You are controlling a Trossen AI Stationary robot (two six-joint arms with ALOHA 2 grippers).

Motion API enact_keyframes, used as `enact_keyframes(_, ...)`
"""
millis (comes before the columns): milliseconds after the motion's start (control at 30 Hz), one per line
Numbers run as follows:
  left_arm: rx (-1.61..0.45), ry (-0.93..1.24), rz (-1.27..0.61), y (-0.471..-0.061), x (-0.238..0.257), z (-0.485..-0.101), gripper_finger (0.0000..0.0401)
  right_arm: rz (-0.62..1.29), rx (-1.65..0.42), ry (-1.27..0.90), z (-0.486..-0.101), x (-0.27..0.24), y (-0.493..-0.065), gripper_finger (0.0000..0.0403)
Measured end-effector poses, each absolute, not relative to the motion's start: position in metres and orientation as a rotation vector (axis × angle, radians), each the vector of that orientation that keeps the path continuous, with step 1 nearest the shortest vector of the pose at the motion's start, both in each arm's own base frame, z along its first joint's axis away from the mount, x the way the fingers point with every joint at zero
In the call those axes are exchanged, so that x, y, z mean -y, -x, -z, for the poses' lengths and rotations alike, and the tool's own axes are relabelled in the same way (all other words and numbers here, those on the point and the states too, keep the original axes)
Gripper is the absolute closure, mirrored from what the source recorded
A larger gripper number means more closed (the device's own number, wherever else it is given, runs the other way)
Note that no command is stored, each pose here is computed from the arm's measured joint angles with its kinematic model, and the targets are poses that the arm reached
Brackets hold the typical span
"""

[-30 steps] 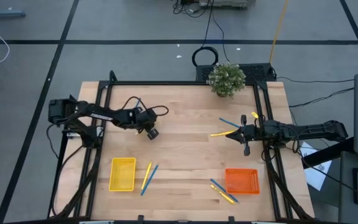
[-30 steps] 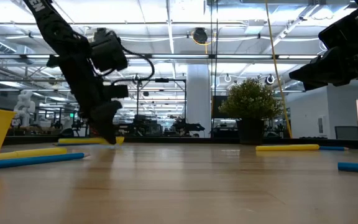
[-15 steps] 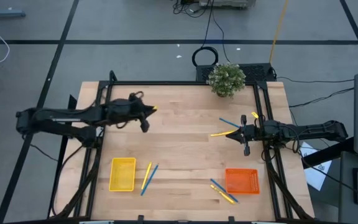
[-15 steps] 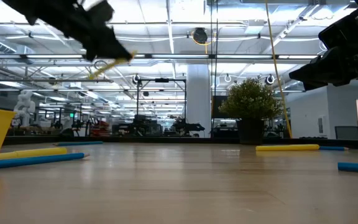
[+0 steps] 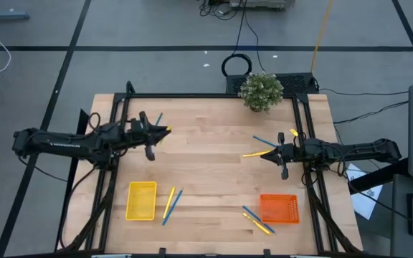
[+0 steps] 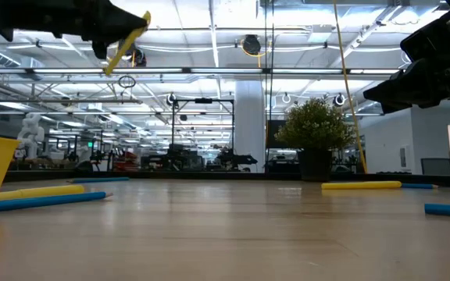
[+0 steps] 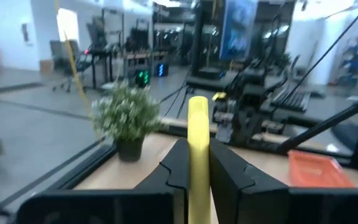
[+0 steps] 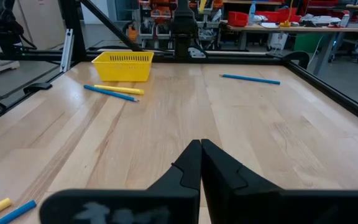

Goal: Sort pens & pencils
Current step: Put the top left yellow pen into the yellow bin

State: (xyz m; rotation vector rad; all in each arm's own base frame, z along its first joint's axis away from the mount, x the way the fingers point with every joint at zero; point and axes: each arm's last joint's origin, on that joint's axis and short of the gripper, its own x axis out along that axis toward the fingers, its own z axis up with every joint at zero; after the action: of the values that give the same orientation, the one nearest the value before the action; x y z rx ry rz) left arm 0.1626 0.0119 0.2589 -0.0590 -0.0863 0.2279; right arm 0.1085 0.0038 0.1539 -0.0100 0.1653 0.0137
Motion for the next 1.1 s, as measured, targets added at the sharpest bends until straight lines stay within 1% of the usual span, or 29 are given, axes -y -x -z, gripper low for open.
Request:
enact_keyframes(167, 0.096, 0.038, -0.159, -0.157, -0.010, -0.262, 0.0366, -0.013, -0.165, 0.010, -0.154, -0.004, -0.108, 0.0403)
enact_keyframes(433, 0.041, 0.031, -0.150, -0.156, -0.009, -0.257, 0.0366, -0.013, -0.164, 0.007, -0.154, -0.004, -0.108, 0.0403)
enact_keyframes(500, 0.039, 0.031, -0.148, -0.157, -0.009, -0.257, 0.0366, -0.008, -0.148, -0.051, -0.156, -0.004, -0.109, 0.0403)
enact_keyframes(600, 0.039, 0.023, -0.148, -0.157, -0.009, -0.257, 0.0366, -0.010, -0.012, -0.190, -0.169, -0.004, -0.110, 0.0403)
enact_keyframes(667, 0.039, 0.016, -0.148, -0.157, -0.009, -0.257, 0.0366, -0.020, 0.108, -0.203, -0.180, -0.004, -0.109, 0.0403)
enact_keyframes(800, 0.038, 0.021, -0.148, -0.157, -0.009, -0.257, 0.0366, -0.037, 0.274, -0.178, -0.196, -0.004, -0.107, 0.0403)
enact_keyframes(933, 0.039, 0.029, -0.148, -0.157, -0.009, -0.257, 0.0366, -0.069, 0.330, -0.153, -0.202, -0.005, -0.111, 0.0403)
enact_keyframes(1100, 0.039, 0.033, -0.148, -0.157, -0.009, -0.257, 0.0366, -0.072, 0.305, -0.140, -0.199, -0.006, -0.128, 0.0403)
